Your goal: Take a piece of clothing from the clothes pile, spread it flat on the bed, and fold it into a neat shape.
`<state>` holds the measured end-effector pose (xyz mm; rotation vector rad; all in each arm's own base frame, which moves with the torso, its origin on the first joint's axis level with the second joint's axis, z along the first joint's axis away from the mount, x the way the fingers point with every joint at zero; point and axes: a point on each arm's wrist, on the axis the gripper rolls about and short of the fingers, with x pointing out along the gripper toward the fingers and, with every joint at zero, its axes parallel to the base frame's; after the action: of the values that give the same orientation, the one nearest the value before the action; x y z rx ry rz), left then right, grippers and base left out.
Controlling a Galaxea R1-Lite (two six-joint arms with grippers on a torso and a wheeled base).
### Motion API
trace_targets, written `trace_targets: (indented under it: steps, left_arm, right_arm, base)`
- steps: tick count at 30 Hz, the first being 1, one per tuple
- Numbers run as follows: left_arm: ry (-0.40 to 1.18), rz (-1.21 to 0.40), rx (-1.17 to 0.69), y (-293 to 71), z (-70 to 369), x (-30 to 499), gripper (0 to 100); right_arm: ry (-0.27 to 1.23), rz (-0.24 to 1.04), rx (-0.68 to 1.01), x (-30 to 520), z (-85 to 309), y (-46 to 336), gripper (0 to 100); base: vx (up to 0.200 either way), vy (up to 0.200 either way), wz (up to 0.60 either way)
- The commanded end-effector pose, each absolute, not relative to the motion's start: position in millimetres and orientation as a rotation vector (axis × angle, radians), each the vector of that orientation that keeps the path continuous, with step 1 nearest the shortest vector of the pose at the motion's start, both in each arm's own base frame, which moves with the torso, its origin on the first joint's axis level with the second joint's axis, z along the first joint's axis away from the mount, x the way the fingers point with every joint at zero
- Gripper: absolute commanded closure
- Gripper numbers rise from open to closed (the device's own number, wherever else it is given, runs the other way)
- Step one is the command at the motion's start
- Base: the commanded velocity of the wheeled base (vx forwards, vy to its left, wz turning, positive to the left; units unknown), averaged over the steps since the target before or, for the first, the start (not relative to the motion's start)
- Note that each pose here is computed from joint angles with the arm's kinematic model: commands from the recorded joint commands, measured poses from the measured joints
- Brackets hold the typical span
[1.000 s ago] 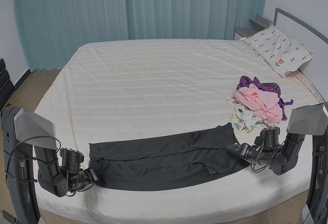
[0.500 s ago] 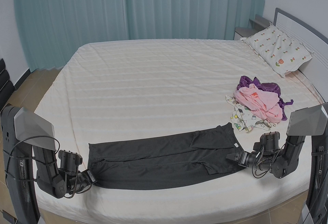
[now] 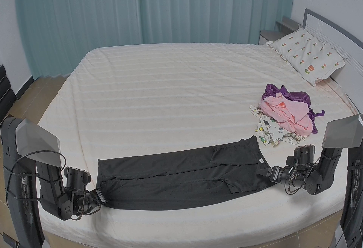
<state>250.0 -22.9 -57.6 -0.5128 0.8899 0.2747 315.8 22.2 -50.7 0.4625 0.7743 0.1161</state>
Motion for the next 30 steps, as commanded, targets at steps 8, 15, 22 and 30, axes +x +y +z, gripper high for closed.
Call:
trace_targets:
  steps: [8,15,22,30]
  left_arm:
    - [0.891,0.277,-0.515,-22.8,-57.4,249.6,100]
    - [0.915,0.285,-0.510,-22.1,-58.0,242.2,100]
    - [0.935,0.289,-0.491,-21.2,-56.7,234.4,100]
    - [0.952,0.290,-0.475,-20.7,-56.8,229.5,0]
  right_arm:
    - [0.805,0.117,0.421,313.1,-61.5,20.9,100]
    - [0.813,0.102,0.424,312.8,-61.1,17.0,100]
    - [0.818,0.086,0.430,313.9,-61.7,12.2,100]
    - [0.821,0.085,0.431,313.6,-62.3,12.2,100]
  base:
    - [0.000,0.000,0.00]
    - [0.000,0.000,0.00]
    - [0.000,0.000,0.00]
    - [0.000,0.000,0.00]
